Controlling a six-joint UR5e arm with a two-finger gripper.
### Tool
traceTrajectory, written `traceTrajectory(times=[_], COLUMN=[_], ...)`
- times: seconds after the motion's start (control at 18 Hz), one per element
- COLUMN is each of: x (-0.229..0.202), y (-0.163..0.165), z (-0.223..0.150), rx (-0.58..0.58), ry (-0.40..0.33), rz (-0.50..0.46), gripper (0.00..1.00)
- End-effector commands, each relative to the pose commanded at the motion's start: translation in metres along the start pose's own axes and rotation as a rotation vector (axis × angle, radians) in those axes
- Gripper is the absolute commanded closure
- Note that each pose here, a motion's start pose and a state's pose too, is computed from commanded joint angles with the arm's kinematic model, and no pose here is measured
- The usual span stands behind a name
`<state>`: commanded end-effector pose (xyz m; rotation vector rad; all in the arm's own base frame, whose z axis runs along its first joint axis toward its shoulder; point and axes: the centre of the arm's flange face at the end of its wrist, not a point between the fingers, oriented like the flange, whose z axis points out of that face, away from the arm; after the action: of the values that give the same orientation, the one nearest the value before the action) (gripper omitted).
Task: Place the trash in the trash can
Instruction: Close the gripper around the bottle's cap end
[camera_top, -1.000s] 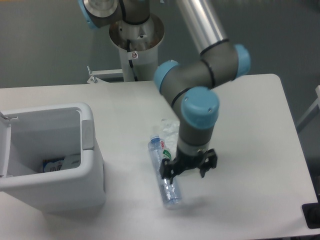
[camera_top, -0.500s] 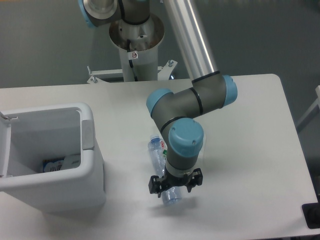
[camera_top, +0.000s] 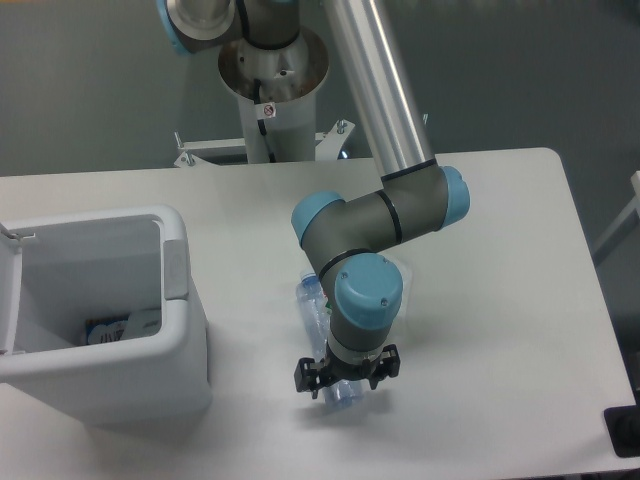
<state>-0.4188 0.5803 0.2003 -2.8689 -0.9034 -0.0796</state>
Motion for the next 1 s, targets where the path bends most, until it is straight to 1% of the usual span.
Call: traceTrajectory(times=[0.11,0.22,0.28,0.33,0.39,0.44,0.5,0.61,0.78,0.89,1.0], x=[0.004,0.006,0.006,0.006,0.006,0.006,0.006,0.006,0.002,-0.007,-0.004], y=[0.000,0.000,0.000,0.000,0.000,0.000,0.000,-0.001,-0.002,-0.005,-0.002], z=[-0.003,-0.001,-0.001,-0.003,-0.005,-0.005,-0.006,-0.012,-0.042,-0.087,-0.127], rx=[0.004,0.001,0.001,0.004,0.007,0.007,0.007,0.016,0.059,0.124,0.182], ry=[0.000,0.001,0.001,0.000,-0.001,-0.001,-0.001,-0.001,-0.009,-0.015,-0.005], rz=[0.005,0.009,0.009,0.010,0.010,0.010,0.010,0.011,0.005,-0.006,-0.004], gripper=[0.24,0.26,0.32,0.34,0.40,0.41,0.45,0.49,0.49,0.49,0.49])
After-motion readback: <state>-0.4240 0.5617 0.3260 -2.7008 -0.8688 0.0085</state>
